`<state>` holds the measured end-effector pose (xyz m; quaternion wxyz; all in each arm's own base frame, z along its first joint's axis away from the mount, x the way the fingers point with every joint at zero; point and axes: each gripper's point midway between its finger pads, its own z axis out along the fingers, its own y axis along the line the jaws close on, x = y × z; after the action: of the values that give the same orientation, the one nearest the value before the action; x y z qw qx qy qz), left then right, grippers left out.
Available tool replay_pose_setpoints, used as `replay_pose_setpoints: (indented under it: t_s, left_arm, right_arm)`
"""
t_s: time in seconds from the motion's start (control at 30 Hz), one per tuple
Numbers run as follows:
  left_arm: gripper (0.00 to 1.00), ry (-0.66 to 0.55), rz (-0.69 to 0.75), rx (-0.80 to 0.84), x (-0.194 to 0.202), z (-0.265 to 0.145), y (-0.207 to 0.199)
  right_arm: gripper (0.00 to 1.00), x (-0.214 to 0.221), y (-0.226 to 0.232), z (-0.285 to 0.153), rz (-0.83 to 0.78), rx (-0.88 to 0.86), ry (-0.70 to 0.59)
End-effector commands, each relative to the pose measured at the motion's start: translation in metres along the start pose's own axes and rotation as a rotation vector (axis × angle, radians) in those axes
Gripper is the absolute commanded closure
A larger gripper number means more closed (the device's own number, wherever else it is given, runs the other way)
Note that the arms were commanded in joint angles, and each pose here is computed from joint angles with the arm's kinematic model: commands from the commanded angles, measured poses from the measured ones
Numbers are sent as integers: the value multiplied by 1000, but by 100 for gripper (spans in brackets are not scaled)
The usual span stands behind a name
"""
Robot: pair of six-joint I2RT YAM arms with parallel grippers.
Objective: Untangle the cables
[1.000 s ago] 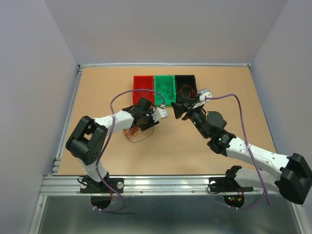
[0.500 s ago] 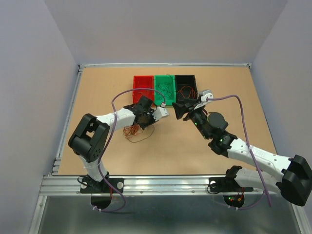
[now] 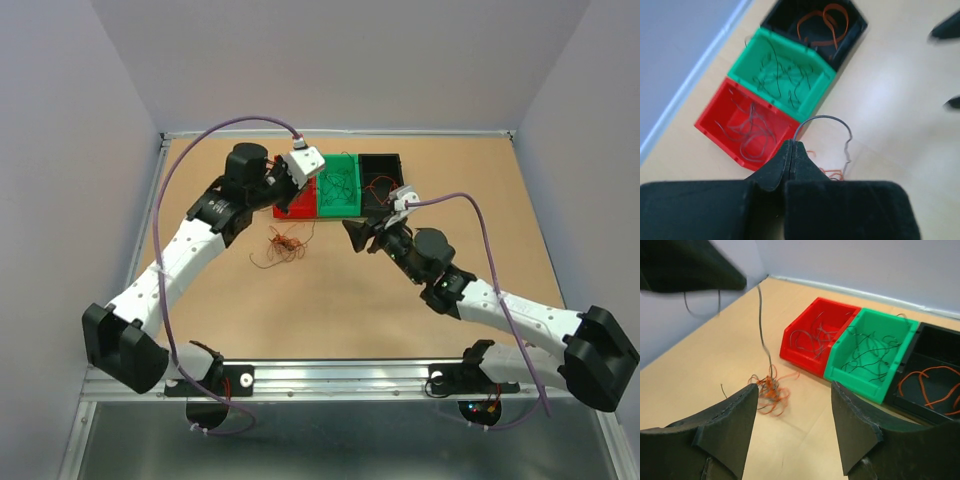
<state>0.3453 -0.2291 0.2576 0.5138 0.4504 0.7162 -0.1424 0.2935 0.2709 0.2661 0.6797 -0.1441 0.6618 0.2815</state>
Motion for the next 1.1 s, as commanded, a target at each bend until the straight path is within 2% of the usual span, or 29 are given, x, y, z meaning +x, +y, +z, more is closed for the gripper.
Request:
replay_pose_setpoints:
  t_s: [0.0, 0.1, 0.2, 0.3, 0.5, 0.63, 0.83, 1.07]
  left_arm:
    - [100, -183, -45, 43, -74, -46, -8]
    - [100, -320, -45, 30, -131, -86, -4]
    - [100, -412, -58, 28, -170, -115, -2]
    - [100, -484, -79, 40, -201, -132, 0]
    - [100, -587, -105, 76, -244, -153, 1]
    - [100, -638, -116, 88, -264, -166, 1]
    - [100, -661, -115, 65, -273, -175, 5]
    - [100, -658, -122, 43, -269, -169, 10]
  right_arm:
    - [34, -8, 31, 11, -38, -175, -11]
    - [33, -5, 56, 16, -48, -315, -13]
    - [31, -2, 67, 23, -57, -376, -28]
    - [27, 5, 76, 31, -72, -425, -26]
    - [26, 5, 89, 33, -69, -499, -75]
    - [32, 4, 83, 37, -67, -462, -85]
    - [38, 2, 69, 37, -70, -383, -102]
    - [39, -10, 67, 12, -79, -395, -135]
